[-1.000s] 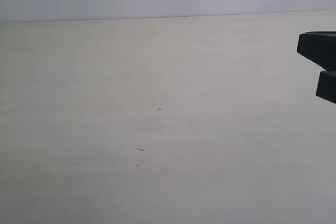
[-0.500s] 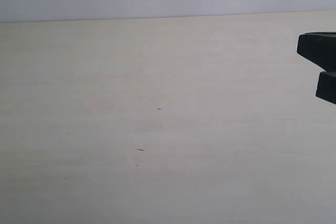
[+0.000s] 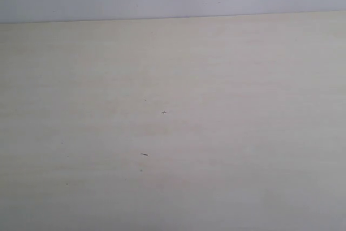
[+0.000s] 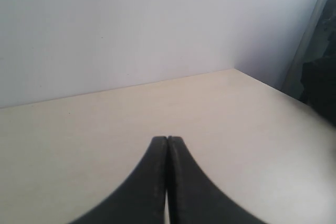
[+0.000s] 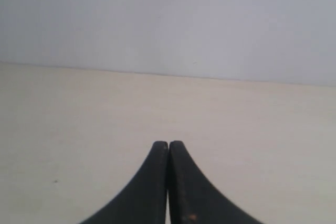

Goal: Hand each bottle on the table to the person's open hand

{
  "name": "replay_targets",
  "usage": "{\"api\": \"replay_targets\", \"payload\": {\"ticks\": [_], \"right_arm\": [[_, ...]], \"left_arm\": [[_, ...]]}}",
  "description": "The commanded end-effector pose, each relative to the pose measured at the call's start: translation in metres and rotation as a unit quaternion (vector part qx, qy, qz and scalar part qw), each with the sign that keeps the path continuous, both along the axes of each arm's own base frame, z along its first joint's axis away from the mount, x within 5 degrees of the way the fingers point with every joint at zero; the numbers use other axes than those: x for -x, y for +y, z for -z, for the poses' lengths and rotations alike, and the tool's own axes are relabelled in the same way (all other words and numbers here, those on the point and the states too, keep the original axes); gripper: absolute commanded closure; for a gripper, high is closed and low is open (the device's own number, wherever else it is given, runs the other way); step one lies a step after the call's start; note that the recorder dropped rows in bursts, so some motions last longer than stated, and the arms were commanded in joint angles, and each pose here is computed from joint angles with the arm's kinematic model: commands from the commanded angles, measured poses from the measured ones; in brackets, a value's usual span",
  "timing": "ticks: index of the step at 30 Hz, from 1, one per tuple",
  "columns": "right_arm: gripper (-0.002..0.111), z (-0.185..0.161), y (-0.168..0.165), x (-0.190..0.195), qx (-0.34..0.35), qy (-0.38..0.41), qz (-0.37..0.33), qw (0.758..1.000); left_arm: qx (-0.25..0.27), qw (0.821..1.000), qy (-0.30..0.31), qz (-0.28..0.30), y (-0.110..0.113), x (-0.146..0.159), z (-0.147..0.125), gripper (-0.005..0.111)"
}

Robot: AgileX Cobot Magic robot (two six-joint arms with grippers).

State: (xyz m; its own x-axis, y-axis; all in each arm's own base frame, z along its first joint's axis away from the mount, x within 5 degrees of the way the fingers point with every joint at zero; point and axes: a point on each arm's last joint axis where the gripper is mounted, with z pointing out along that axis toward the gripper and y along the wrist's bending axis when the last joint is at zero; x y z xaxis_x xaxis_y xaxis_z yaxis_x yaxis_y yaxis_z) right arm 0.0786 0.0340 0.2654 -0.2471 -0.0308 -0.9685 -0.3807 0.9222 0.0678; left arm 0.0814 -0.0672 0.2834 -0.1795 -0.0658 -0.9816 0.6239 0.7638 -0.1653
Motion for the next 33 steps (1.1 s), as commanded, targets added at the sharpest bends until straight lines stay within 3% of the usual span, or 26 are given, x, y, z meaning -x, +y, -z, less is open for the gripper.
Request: {"api": "replay_targets", "payload": {"ticks": [1, 18, 33], "right_arm": [[0.108, 0.008, -0.012, 0.009, 0.008, -0.049, 0.045, 0.998], [0.108, 0.024, -0.016, 0.013, 0.022, -0.052, 0.056, 0.997], [0.108, 0.018, -0.016, 0.015, 0.012, -0.085, 0.055, 0.995]], "left_arm": [[0.005, 1.000, -0.001, -0.004, 0.001, 0.000, 0.000, 0.107], [0.005, 1.000, -0.001, -0.004, 0.001, 0.000, 0.000, 0.107], [0.005, 1.000, -0.001, -0.004, 0.001, 0.000, 0.000, 0.107]]}}
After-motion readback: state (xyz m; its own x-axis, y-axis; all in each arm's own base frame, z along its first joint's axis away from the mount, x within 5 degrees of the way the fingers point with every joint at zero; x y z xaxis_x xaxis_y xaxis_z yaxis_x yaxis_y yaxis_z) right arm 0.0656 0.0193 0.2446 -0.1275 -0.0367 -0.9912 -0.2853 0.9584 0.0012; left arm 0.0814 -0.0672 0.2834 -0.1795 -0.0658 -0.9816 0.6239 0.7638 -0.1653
